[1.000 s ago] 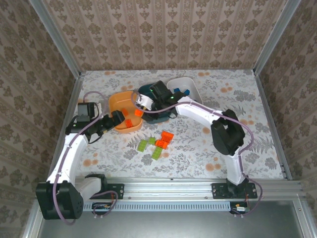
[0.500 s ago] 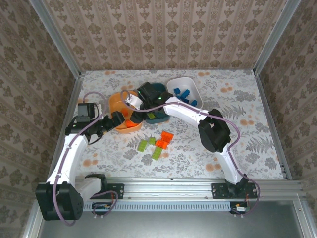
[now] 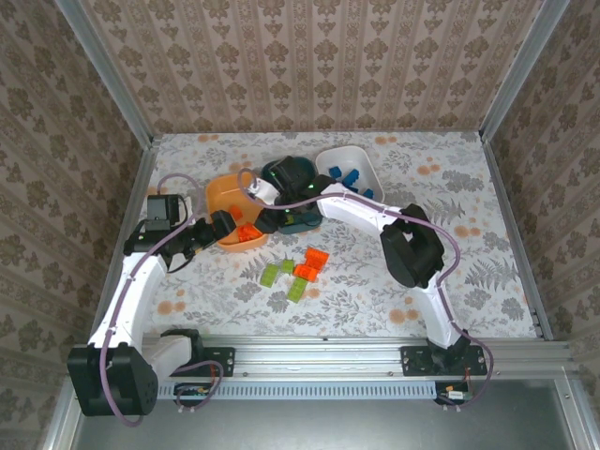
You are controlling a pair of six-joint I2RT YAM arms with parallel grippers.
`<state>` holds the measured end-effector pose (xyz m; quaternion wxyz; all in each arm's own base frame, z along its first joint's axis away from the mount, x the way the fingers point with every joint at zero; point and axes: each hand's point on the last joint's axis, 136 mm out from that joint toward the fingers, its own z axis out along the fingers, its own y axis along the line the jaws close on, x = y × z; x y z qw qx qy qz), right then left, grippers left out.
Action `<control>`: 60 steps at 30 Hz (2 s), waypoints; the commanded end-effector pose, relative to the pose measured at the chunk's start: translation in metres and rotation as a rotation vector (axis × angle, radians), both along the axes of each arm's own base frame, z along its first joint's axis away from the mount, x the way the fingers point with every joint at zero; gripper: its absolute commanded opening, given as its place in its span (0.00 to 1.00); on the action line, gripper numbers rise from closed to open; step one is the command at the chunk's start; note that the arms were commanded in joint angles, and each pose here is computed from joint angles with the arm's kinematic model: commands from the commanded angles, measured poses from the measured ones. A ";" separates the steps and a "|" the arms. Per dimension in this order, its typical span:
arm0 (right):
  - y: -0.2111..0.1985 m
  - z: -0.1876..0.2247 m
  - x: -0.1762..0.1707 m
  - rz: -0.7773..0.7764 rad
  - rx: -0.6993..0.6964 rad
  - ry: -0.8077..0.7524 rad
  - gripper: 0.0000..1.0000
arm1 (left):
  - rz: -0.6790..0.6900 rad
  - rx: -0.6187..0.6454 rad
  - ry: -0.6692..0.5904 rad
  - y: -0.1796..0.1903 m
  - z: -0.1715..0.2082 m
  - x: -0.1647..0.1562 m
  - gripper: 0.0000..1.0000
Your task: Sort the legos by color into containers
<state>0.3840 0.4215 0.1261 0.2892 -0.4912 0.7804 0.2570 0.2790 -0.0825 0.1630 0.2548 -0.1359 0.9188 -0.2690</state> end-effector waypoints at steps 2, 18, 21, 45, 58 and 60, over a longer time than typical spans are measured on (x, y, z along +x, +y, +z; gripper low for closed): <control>-0.025 0.045 0.003 -0.076 0.074 -0.038 0.51 | -0.016 -0.009 -0.003 -0.003 0.001 0.001 1.00; -0.144 -0.006 -0.070 -0.619 0.077 0.519 0.61 | -0.329 0.205 -0.015 -0.064 -0.006 -0.002 1.00; -0.148 -0.013 -0.081 -0.678 0.080 0.604 0.61 | -0.427 0.274 -0.011 -0.082 -0.013 -0.005 1.00; -0.153 -0.078 -0.082 -0.585 -0.491 0.448 0.59 | -0.462 0.314 0.010 -0.092 -0.020 -0.017 1.00; -0.189 -0.092 -0.084 -0.602 -0.739 0.345 0.57 | -0.450 0.293 0.013 -0.089 -0.022 -0.015 1.00; -0.201 -0.092 -0.088 -0.612 -0.764 0.342 0.57 | -0.450 0.289 0.010 -0.090 -0.021 -0.014 1.00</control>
